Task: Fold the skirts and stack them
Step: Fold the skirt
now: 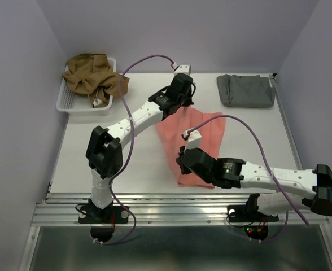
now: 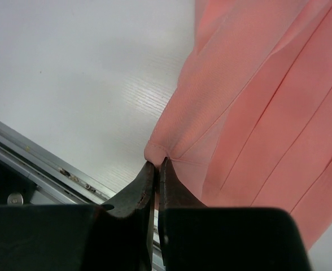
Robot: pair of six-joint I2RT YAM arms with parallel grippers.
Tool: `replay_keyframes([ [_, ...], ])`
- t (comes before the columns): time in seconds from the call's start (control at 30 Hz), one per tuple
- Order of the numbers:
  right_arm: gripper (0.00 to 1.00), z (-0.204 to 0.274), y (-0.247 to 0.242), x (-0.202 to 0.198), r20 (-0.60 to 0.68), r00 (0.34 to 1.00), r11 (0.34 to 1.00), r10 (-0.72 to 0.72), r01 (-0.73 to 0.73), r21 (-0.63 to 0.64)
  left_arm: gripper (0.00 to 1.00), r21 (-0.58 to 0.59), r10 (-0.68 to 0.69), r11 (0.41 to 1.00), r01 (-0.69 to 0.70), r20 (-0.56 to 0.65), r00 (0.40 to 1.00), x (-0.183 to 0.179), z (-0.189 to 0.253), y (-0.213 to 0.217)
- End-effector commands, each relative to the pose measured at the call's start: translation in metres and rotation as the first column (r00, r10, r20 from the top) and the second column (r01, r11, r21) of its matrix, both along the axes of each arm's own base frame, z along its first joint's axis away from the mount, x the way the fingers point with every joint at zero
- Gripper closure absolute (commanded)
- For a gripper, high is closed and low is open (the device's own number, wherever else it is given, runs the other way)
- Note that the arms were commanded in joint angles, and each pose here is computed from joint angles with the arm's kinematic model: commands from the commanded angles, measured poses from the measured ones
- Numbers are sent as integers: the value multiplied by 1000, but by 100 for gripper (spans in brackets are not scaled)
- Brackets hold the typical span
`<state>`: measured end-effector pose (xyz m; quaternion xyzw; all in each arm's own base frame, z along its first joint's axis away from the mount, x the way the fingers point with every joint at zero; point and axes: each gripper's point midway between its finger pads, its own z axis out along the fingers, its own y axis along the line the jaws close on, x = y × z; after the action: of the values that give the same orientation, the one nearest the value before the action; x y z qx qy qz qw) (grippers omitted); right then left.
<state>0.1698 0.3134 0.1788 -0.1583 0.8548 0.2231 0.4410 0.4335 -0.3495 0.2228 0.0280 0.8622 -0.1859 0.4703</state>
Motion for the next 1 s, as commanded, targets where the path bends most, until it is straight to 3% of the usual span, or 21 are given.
replay_keyframes([
  [0.0, 99, -2, -3, -17, -81, 997, 997, -10, 16, 75, 100, -123, 19, 992, 7, 210, 977, 18, 86, -22],
  [0.33, 99, 5, -45, -21, -112, 987, 981, -117, 133, 139, 100, -160, 15, 987, 28, 261, 965, 17, 108, -55],
  [0.7, 98, -11, -75, -26, -180, 961, 959, -209, 237, 155, 100, -139, -50, 987, 81, 210, 976, 20, 67, -98],
  [0.97, 99, -42, -110, -18, -239, 898, 911, -368, 400, 101, 100, -125, -99, 984, 125, 198, 975, 15, 34, -133],
])
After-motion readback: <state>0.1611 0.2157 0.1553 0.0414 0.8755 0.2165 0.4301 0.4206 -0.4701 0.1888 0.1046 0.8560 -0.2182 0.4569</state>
